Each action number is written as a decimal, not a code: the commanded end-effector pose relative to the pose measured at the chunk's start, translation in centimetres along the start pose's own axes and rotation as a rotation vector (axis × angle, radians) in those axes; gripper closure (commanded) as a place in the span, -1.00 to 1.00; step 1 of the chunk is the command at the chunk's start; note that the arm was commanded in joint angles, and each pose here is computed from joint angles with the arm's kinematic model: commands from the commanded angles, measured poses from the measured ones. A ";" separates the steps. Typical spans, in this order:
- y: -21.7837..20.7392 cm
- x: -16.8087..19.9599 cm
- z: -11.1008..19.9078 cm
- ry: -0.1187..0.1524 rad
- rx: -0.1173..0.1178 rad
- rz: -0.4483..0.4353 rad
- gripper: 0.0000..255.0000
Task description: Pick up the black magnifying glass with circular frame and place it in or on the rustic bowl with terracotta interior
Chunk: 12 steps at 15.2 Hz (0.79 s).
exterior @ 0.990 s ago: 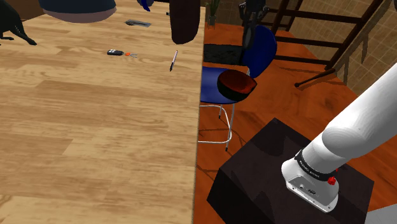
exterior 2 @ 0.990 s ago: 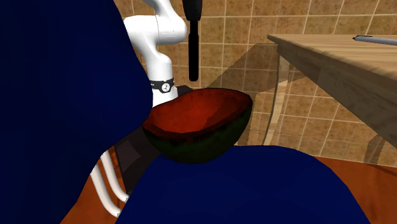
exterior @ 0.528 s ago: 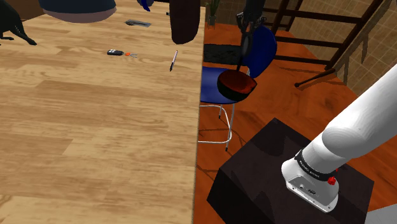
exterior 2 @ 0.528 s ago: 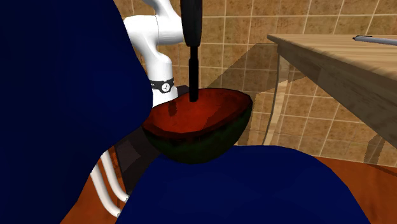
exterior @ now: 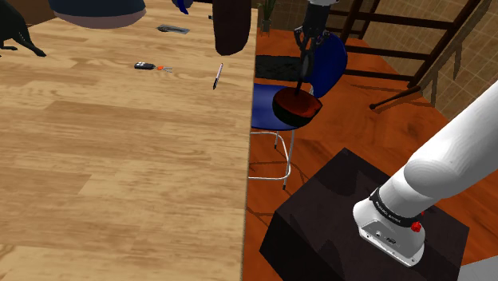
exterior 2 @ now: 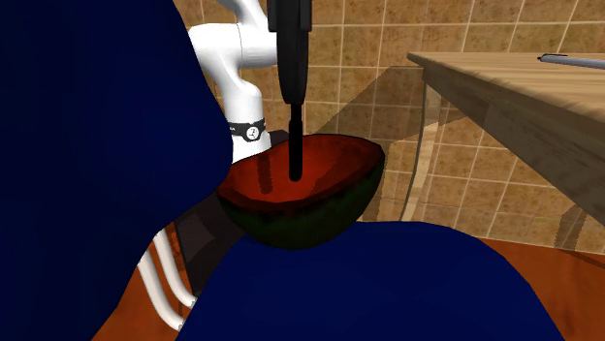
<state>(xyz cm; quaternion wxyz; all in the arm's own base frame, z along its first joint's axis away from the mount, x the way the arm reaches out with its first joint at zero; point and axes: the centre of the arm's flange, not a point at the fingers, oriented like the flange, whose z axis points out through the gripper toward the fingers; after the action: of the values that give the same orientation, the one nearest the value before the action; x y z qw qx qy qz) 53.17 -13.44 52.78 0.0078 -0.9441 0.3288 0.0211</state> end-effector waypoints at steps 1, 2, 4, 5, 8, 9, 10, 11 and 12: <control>0.0 0.0 0.1 0.000 0.000 0.000 1.00; 0.0 0.0 0.1 0.000 0.000 0.000 1.00; 0.0 0.0 0.1 0.000 0.000 0.000 1.00; 0.0 0.0 0.1 0.000 0.000 0.000 1.00; 0.0 0.0 0.1 0.000 0.000 0.000 -1.00; 0.0 0.0 0.1 0.000 0.000 0.000 -1.00; 0.0 0.0 0.1 0.000 0.000 0.000 -1.00; 0.0 0.0 0.1 0.000 0.000 0.000 -1.00; 0.0 0.0 -1.2 0.000 0.000 0.000 -1.00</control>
<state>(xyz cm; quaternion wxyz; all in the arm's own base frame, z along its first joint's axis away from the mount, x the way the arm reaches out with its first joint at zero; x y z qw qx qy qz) 53.15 -13.45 53.35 0.0078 -0.9441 0.3289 0.0207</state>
